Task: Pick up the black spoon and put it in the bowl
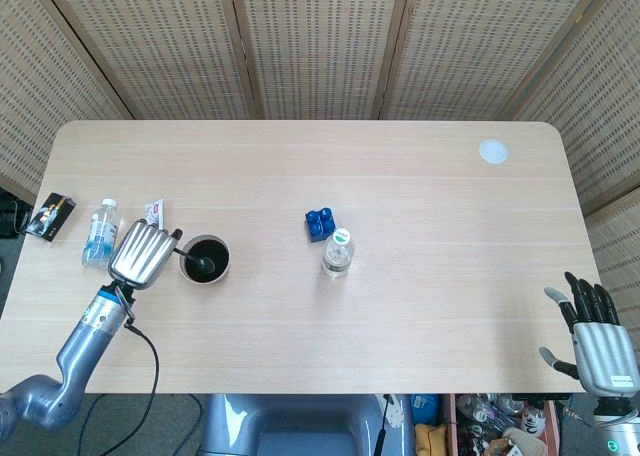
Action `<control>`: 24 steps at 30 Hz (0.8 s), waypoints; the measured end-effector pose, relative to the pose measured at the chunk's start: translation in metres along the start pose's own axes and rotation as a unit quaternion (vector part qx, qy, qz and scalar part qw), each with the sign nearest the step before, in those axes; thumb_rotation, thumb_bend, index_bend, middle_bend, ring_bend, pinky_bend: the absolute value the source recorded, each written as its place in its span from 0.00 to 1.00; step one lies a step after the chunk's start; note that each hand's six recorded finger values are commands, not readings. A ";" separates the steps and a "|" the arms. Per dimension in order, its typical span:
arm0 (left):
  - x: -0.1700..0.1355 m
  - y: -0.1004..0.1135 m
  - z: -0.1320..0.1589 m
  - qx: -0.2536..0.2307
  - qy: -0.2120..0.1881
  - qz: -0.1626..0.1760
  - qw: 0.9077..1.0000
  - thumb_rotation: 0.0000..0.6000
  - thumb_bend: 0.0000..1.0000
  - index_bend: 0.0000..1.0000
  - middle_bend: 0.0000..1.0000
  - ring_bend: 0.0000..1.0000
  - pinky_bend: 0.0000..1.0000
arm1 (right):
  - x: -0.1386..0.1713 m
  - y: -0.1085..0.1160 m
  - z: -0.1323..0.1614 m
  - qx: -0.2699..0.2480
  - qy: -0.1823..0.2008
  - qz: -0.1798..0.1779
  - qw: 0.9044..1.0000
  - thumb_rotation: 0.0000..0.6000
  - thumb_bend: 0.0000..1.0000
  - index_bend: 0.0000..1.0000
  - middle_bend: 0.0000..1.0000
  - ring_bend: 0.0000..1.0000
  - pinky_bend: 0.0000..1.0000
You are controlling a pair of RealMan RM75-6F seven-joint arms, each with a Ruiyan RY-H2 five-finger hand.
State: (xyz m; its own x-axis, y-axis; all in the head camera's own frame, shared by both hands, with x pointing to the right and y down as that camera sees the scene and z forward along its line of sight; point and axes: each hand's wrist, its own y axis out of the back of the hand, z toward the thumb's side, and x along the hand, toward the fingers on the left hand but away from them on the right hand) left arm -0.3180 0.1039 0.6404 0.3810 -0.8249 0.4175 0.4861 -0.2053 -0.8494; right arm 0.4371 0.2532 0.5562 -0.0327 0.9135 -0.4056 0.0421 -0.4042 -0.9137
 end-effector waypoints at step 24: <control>0.031 -0.044 0.017 0.177 -0.064 -0.019 0.982 1.00 0.42 0.64 0.78 0.73 0.73 | 0.002 -0.002 -0.005 -0.001 -0.008 0.001 1.000 1.00 0.19 0.22 0.10 0.00 0.03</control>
State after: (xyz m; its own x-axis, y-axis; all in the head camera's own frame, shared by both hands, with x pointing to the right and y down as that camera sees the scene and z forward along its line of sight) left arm -0.3143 0.0964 0.6967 0.4425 -0.7420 0.5037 0.7364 -0.0199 -0.6763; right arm 0.4419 0.2555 0.5571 -0.0482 0.9115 -0.4085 0.0443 -0.4066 -0.9125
